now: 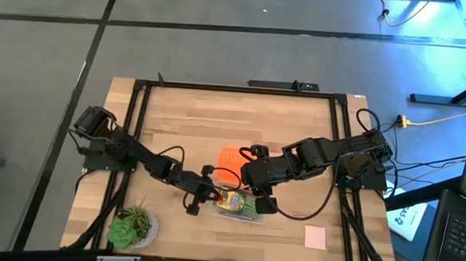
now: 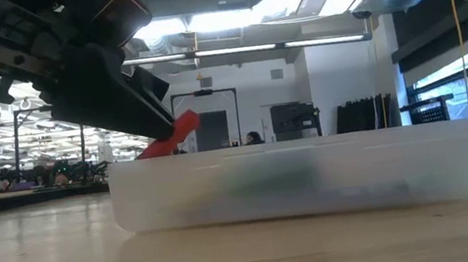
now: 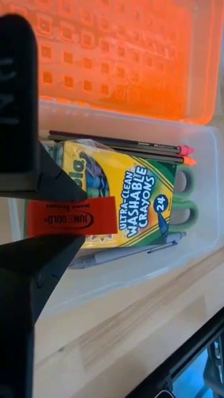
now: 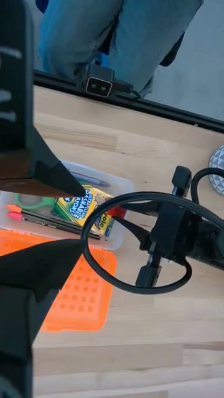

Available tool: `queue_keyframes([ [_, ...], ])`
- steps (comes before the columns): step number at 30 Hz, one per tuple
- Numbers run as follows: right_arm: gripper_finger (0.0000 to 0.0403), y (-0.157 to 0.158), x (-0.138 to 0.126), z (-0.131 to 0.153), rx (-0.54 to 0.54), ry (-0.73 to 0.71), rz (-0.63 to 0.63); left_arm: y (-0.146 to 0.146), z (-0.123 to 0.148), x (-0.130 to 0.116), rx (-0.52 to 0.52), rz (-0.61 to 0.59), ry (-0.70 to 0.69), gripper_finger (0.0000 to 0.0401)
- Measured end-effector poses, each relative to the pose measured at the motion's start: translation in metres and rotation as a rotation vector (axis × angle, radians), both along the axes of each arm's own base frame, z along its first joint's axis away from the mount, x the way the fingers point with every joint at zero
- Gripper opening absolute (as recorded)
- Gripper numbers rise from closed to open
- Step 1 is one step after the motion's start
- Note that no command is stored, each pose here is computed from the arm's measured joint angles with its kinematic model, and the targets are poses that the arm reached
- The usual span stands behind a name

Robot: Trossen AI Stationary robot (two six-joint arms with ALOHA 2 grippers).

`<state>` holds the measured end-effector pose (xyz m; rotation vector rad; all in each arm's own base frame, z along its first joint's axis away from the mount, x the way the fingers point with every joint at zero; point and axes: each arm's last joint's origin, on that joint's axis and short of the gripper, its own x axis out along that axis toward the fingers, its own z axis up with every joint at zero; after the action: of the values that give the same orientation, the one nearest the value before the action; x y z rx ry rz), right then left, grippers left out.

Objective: Pack school essentials
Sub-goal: Put the red eraser into the orange supply box, then put the pink sticky note into the orange supply box

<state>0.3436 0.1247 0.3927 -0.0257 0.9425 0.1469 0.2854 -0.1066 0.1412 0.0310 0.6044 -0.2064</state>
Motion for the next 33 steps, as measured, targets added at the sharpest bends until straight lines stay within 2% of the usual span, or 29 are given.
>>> queue_keyframes([
  [12,0.012,0.0,0.0,0.0,0.0,0.0,0.0,0.0,0.0,0.0,0.004,0.014,-0.002,0.0158],
  [18,0.012,0.0,0.0,0.0,0.0,0.0,0.0,0.001,0.006,-0.001,-0.007,0.013,-0.018,0.0164],
  [28,0.012,0.0,0.0,0.0,0.0,-0.001,0.0,0.007,0.039,-0.017,-0.001,0.022,-0.039,0.0164],
  [33,0.012,0.001,0.005,0.004,-0.042,-0.074,0.081,0.014,0.054,-0.028,0.034,0.083,-0.039,0.0164],
])
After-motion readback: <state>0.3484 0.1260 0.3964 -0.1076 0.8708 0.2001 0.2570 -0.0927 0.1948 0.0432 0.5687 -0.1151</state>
